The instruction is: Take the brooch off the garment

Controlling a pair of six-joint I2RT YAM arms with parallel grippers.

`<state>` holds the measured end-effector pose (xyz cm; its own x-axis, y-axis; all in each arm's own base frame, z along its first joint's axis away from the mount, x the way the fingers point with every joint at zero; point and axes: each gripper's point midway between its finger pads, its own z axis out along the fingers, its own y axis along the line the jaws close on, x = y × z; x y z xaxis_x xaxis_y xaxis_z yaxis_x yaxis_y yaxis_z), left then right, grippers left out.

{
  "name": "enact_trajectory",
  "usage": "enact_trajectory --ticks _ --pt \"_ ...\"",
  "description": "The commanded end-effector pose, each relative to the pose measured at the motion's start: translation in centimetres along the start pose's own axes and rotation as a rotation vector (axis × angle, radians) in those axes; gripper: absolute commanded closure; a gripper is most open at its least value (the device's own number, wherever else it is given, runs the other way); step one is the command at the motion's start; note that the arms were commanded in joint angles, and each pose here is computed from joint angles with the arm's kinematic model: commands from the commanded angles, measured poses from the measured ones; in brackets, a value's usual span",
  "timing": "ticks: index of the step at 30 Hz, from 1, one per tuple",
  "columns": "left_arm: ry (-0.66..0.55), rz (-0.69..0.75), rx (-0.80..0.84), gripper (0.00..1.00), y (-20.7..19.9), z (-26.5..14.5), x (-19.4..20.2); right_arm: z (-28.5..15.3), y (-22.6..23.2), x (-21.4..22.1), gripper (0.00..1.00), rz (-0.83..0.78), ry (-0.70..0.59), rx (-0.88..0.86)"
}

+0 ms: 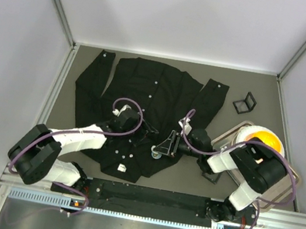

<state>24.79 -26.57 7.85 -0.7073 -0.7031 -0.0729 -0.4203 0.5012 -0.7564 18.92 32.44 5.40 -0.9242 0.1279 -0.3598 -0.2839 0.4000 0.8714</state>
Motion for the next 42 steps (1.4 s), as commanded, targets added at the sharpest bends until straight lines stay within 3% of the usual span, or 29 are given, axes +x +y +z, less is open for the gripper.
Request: enact_trajectory --ticks 1,6,11,16,22,29,42 --pt "0.059 0.089 -0.03 0.38 0.0 -0.5 0.9 -0.3 2.5 -1.8 0.5 -0.13 -0.05 -0.06" --pt "0.123 0.101 -0.046 0.44 1.6 -0.7 2.1 -0.6 2.7 -3.0 0.51 -0.193 -0.064 0.013" --pt "0.155 0.097 -0.051 0.49 2.2 -0.8 2.8 -0.5 0.2 -3.2 0.58 -0.136 -0.079 0.141" --pt "0.152 0.072 -0.072 0.49 3.1 -0.9 3.4 -0.2 -0.8 -3.6 0.68 -0.122 -0.084 0.193" --pt "0.177 0.05 -0.061 0.5 3.2 0.1 4.2 -0.1 -1.0 -4.0 0.73 -0.133 -0.097 0.201" --pt "0.195 0.04 -0.062 0.72 3.4 1.1 4.8 0.5 -1.2 -3.7 0.78 -0.139 -0.075 0.209" --pt "0.167 0.073 -0.05 0.92 3.1 1.0 4.3 1.3 -0.9 -2.9 0.83 -0.174 -0.032 0.219"
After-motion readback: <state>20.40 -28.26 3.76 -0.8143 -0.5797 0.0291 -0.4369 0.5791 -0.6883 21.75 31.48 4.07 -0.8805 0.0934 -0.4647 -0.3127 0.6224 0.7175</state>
